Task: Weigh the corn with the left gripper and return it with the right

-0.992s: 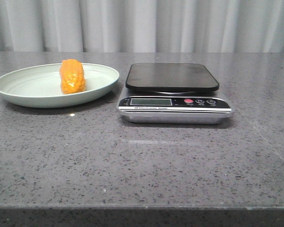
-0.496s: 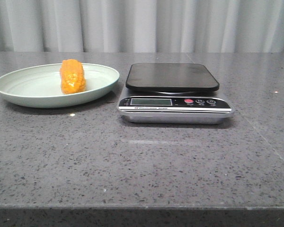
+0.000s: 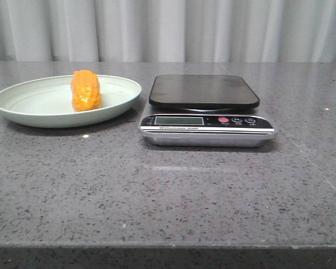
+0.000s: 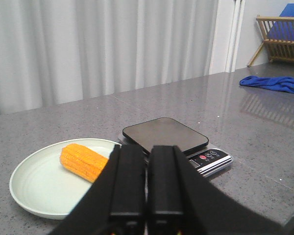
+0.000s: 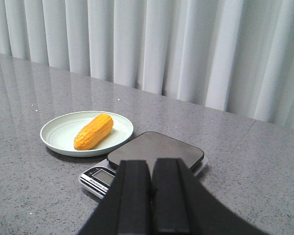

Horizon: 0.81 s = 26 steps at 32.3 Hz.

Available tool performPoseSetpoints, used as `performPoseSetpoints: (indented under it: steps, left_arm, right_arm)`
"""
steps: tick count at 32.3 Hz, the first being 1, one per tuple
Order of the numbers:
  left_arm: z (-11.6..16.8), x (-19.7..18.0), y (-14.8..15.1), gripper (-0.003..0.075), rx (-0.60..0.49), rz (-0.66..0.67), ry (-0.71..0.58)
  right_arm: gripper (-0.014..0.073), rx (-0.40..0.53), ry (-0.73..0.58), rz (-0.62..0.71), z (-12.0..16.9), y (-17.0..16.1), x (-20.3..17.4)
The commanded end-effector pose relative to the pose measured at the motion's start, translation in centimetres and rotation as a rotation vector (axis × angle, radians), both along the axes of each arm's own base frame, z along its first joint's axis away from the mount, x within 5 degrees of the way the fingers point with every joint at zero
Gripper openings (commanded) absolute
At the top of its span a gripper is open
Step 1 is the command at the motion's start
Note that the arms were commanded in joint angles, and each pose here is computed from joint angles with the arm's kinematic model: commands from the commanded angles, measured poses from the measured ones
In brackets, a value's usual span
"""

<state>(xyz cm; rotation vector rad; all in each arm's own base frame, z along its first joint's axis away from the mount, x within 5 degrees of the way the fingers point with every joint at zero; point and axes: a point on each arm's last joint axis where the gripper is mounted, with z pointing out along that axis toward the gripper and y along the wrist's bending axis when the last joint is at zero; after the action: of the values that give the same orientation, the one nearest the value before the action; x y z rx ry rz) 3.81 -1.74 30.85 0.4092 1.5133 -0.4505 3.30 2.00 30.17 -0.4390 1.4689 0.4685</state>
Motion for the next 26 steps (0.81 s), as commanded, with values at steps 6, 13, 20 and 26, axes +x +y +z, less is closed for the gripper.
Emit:
performPoseSetpoints:
  steps: [6,13,20,26]
  left_arm:
    - [1.5,-0.2,-0.1,0.0127,-0.041,-0.025,-0.075]
    - [-0.4,0.4,-0.3,0.0127,0.0,0.02,-0.03]
    - [-3.9,1.7,0.2,0.0127,0.046,0.245,0.033]
    - [-6.2,1.9,1.1,0.0127,-0.005,0.428,-0.048]
  right_arm:
    - [0.0163,0.025,-0.088,-0.005,1.4,0.0,-0.1]
    - [0.0163,0.025,-0.088,-0.005,1.4,0.0,-0.1]
    - [0.0163,0.025,-0.088,-0.005,1.4,0.0,-0.1]
    - [0.0163,0.025,-0.088,-0.005,1.4,0.0,-0.1]
